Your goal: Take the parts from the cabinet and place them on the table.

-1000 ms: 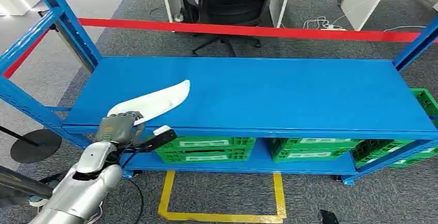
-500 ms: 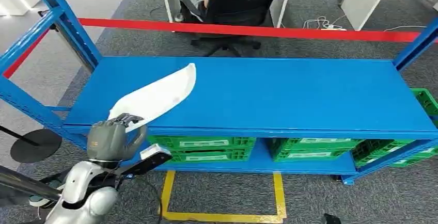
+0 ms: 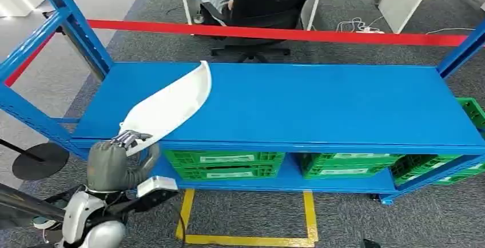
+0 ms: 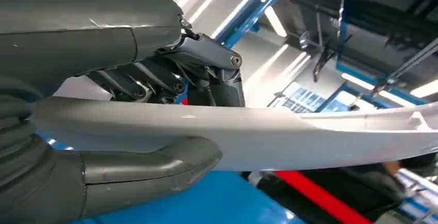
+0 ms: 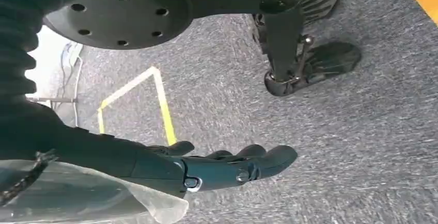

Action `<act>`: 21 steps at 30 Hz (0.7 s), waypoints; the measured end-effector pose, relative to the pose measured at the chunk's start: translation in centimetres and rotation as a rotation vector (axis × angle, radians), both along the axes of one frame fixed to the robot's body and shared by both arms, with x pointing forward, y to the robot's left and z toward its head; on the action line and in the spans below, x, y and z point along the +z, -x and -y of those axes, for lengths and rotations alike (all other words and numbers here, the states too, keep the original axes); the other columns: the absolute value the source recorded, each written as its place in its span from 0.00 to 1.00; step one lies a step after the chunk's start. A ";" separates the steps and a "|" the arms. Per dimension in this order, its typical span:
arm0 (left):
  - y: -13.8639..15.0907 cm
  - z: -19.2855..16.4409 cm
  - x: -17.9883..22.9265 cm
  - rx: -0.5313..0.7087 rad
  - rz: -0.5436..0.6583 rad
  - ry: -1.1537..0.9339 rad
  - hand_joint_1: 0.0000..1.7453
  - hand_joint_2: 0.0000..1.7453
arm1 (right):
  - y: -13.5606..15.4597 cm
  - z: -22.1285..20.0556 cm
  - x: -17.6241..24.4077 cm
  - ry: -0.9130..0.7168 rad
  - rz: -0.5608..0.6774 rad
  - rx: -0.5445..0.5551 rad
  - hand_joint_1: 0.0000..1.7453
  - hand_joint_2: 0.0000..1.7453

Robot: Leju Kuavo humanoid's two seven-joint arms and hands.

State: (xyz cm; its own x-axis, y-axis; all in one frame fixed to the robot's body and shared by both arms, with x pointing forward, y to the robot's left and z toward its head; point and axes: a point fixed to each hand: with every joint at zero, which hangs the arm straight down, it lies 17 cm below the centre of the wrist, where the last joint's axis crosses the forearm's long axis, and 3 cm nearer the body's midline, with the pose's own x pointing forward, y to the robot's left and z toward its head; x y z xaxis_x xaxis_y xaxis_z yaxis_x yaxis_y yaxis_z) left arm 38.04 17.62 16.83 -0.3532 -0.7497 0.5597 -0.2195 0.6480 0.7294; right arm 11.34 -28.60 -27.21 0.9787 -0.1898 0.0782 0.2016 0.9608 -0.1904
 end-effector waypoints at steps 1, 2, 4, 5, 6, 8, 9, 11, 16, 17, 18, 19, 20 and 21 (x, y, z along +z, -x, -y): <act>0.6 0.1 0.5 0.000 0.020 0.014 1.00 1.00 | 0.1 0.0 0.0 -0.001 -0.001 -0.005 0.00 1.00; 1.2 0.2 1.0 0.000 0.040 0.028 1.00 1.00 | 0.2 -0.1 0.0 -0.004 -0.003 -0.009 0.00 1.00; 2.4 0.4 2.0 0.005 0.082 0.056 1.00 1.00 | 0.5 -0.3 -0.1 -0.015 -0.006 -0.017 0.00 1.00; 2.9 0.4 2.5 0.010 0.100 0.074 1.00 1.00 | 0.5 -0.5 -0.1 -0.029 -0.006 -0.019 0.00 1.00; 3.4 0.3 2.9 0.020 0.117 0.095 1.00 1.00 | 0.8 -0.8 -0.2 -0.050 -0.006 -0.022 0.00 1.00; 4.3 0.0 3.3 0.044 0.143 0.122 1.00 1.00 | 1.2 -1.9 -0.2 -0.111 -0.006 -0.031 0.00 1.00; 4.7 0.0 3.1 0.049 0.146 0.126 1.00 1.00 | 1.6 -2.1 -0.3 -0.139 -0.008 -0.032 0.00 1.00; 5.4 -0.2 3.0 0.058 0.151 0.140 1.00 1.00 | 2.8 -2.9 -0.4 -0.180 -0.022 -0.031 0.00 1.00; 6.0 -0.2 3.2 0.062 0.165 0.152 1.00 1.00 | 3.5 -2.8 -0.4 -0.202 -0.045 -0.037 0.00 1.00; 6.0 -0.2 3.3 0.061 0.169 0.155 1.00 1.00 | 3.6 -2.9 -0.4 -0.204 -0.045 -0.036 0.00 1.00; 6.1 -0.3 3.3 0.063 0.173 0.158 1.00 1.00 | 3.6 -2.9 -0.4 -0.207 -0.045 -0.034 0.00 1.00; 6.2 -0.3 3.4 0.063 0.176 0.161 1.00 1.00 | 3.6 -2.9 -0.4 -0.209 -0.045 -0.034 0.00 1.00; 6.2 -0.3 3.4 0.062 0.177 0.166 1.00 1.00 | 3.9 -3.0 -0.5 -0.213 -0.050 -0.034 0.00 1.00; 6.3 -0.3 3.4 0.063 0.181 0.167 1.00 1.00 | 3.9 -2.9 -0.5 -0.212 -0.050 -0.033 0.00 1.00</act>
State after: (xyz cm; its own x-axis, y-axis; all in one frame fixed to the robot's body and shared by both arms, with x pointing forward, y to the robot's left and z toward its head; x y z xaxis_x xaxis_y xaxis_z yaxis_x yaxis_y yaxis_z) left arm 31.72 17.92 20.26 -0.4143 -0.6759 0.6095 -0.3806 0.7370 0.5585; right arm 7.48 -25.69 -27.66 0.9732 -0.2293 -0.0151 0.2294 0.9733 0.0049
